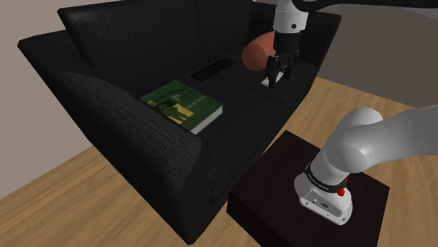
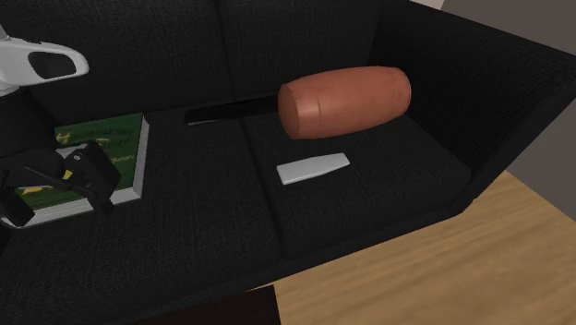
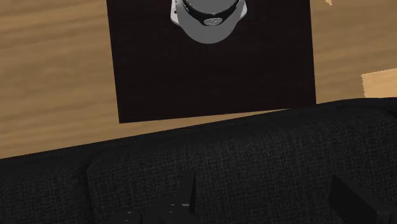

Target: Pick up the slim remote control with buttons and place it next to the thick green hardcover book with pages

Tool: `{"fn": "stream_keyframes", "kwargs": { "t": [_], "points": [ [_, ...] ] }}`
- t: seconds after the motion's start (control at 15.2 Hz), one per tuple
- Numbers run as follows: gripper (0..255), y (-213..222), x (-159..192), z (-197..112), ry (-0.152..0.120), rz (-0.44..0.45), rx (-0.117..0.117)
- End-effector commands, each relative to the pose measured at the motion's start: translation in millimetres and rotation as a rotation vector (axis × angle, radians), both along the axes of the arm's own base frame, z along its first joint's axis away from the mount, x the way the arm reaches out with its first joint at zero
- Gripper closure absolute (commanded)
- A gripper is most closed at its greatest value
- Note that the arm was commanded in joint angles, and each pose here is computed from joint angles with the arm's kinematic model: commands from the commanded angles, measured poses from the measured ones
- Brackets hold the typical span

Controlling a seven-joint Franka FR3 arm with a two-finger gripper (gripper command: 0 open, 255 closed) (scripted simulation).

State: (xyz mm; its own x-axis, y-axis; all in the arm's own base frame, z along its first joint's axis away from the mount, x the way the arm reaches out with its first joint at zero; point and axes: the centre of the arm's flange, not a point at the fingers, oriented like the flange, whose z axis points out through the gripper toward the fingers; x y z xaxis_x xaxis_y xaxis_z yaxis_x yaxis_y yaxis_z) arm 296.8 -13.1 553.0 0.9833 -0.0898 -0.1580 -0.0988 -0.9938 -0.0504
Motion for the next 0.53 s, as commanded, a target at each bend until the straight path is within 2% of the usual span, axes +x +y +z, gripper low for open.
{"fn": "stream_keyframes", "kwargs": {
  "t": [0.0, 0.46],
  "points": [
    [0, 0.0, 0.0, 0.0, 0.0, 0.0, 0.0],
    [0, -45.8, 66.7, -36.5, -0.019, -0.234, -0.019]
  ]
}}
